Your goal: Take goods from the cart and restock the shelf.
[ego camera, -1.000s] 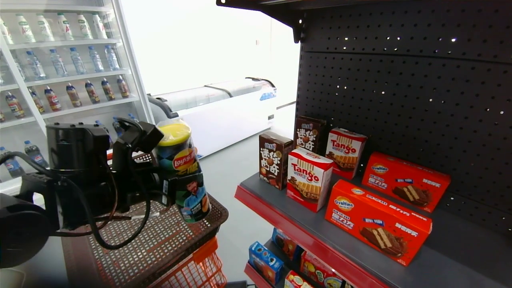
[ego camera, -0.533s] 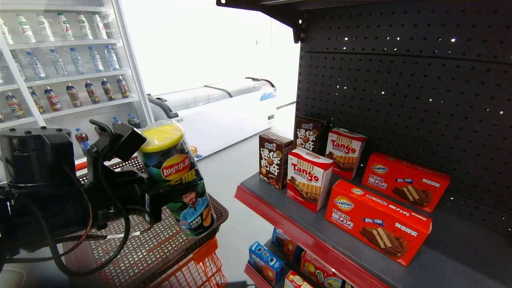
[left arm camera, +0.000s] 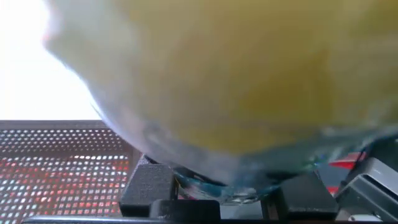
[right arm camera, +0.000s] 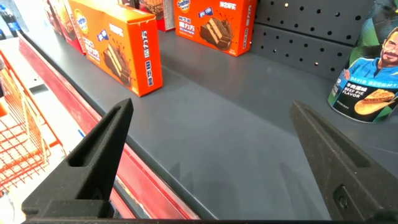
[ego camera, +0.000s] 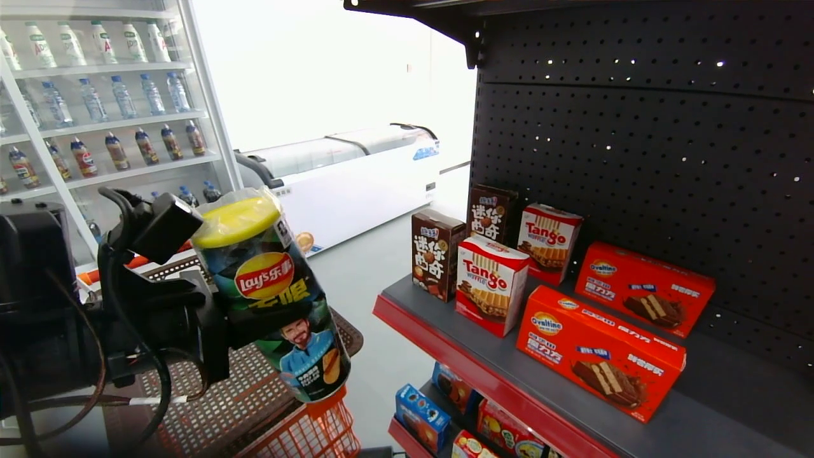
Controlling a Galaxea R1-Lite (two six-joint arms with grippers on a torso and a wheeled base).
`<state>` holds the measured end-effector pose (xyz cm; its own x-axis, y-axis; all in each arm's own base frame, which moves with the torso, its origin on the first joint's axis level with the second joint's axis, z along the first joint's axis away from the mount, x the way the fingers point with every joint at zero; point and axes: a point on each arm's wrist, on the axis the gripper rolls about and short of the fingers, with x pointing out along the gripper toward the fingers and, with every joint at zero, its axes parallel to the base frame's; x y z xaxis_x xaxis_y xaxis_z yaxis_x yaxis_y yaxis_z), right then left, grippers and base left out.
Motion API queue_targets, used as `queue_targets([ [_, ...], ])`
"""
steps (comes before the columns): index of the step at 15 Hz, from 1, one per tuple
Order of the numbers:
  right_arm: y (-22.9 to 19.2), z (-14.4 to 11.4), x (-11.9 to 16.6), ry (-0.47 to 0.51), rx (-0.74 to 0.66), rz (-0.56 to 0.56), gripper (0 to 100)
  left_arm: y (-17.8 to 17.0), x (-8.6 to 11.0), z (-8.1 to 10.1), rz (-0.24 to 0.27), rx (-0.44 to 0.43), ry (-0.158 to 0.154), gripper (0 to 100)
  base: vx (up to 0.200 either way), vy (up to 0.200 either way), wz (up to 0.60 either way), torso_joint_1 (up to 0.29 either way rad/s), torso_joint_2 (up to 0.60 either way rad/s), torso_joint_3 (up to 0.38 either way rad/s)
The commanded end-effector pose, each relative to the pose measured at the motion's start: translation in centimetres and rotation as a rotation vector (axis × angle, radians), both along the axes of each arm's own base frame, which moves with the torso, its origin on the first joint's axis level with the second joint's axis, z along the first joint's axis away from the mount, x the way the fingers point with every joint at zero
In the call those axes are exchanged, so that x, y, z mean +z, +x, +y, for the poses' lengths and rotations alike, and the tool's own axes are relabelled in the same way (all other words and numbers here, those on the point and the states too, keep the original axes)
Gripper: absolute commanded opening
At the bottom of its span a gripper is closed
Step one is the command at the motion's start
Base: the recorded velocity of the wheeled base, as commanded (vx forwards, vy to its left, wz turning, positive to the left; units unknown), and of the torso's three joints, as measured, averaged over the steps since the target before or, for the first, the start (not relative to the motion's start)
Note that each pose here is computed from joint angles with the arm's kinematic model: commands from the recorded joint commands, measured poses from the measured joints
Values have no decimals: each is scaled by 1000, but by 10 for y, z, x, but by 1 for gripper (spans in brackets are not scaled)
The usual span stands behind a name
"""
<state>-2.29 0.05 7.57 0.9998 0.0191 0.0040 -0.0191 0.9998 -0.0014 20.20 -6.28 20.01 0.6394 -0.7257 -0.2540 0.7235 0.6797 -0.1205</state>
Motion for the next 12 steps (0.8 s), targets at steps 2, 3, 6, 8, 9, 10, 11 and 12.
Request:
queue_targets([
  [2, 0, 0, 0, 0, 1, 1, 100, -2, 8, -1, -25, -54, -23, 0, 0, 0, 0, 0, 0, 0],
  [3, 0, 0, 0, 1, 1, 1, 100, -2, 8, -1, -24, -57, -23, 0, 0, 0, 0, 0, 0, 0],
  [6, 0, 0, 0, 0, 1, 1, 100, -4, 6, -1, 1, -97, -31, 0, 0, 0, 0, 0, 0, 0],
  [8, 0, 0, 0, 0, 4, 1, 100, -13, 6, 0, 56, -127, -30, 0, 0, 0, 0, 0, 0, 0],
  [9, 0, 0, 0, 0, 4, 1, 100, -16, 7, 0, 56, -130, -30, 0, 0, 0, 0, 0, 0, 0],
  [10, 0, 0, 0, 0, 4, 1, 100, -19, 7, -4, 59, -155, -27, 0, 0, 0, 0, 0, 0, 0],
  [11, 0, 0, 0, 0, 4, 1, 100, -23, 10, -5, 48, -168, -30, 0, 0, 0, 0, 0, 0, 0],
  [12, 0, 0, 0, 0, 4, 1, 100, -23, 11, -6, 43, -169, -30, 0, 0, 0, 0, 0, 0, 0],
])
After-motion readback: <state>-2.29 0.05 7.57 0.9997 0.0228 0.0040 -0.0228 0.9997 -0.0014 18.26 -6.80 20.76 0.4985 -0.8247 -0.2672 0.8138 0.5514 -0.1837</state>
